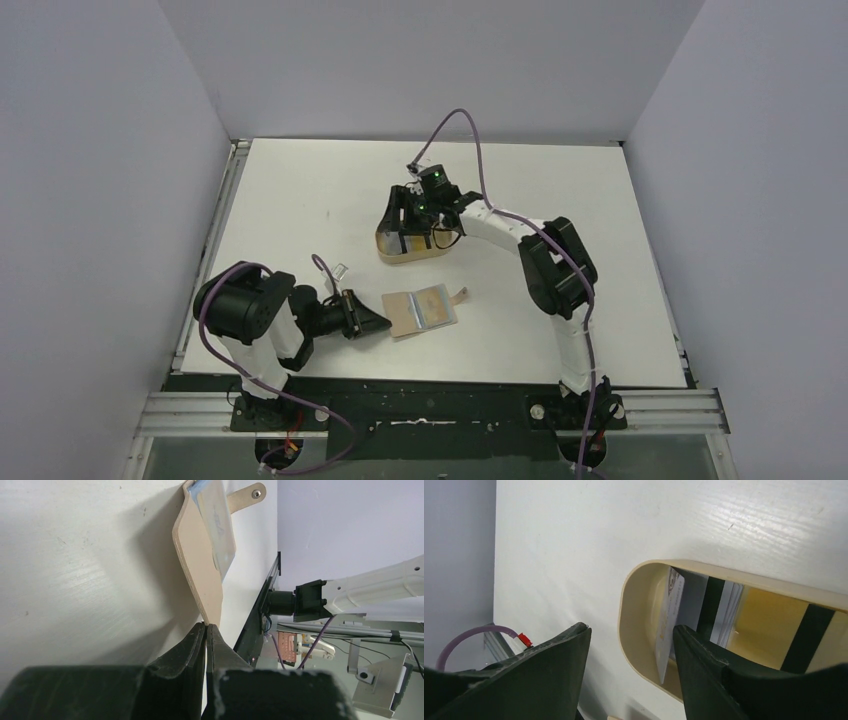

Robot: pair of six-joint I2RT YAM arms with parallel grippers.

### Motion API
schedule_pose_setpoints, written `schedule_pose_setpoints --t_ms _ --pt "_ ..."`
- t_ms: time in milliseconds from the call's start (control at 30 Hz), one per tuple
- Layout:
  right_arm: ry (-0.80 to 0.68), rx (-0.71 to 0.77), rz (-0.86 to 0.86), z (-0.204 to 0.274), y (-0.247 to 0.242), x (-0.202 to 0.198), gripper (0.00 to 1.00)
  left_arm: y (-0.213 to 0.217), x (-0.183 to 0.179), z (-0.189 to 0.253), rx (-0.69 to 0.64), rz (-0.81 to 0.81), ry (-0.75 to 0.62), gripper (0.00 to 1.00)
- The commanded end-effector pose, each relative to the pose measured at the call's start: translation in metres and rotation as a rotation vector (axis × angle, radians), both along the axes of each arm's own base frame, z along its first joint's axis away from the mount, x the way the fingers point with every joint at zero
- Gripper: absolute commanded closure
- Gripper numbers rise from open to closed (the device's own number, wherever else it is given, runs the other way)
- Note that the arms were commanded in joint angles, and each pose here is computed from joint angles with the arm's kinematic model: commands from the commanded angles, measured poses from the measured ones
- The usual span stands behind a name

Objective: Take the credit cards out of the card holder

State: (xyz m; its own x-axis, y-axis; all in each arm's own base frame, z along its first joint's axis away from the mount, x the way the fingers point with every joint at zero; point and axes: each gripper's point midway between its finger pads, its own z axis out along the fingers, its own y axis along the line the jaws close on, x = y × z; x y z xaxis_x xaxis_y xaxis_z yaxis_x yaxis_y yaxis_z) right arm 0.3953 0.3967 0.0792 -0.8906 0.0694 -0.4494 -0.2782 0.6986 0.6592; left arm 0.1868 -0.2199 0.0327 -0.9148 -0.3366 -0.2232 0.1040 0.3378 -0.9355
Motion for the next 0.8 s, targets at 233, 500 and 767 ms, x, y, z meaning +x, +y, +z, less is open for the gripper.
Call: schedule_pose_setpoints --t_ms 233,500,767 --pt "-0.286 -0.270 -0.053 0.091 -0.086 -0.016 0.26 -0.004 0.019 0.024 -0.040 0.019 -0.103 1.00" --pt "-0.180 -0.364 -0.047 0.023 -0.155 -0.105 0.23 -0.006 0.031 0.015 -0.007 0.016 -0.082 1.00" --pt "-0.154 -0.287 -0.082 -0.001 -0.168 -0.117 0.22 -0.007 0.040 0.015 0.033 0.013 -0.101 1.00"
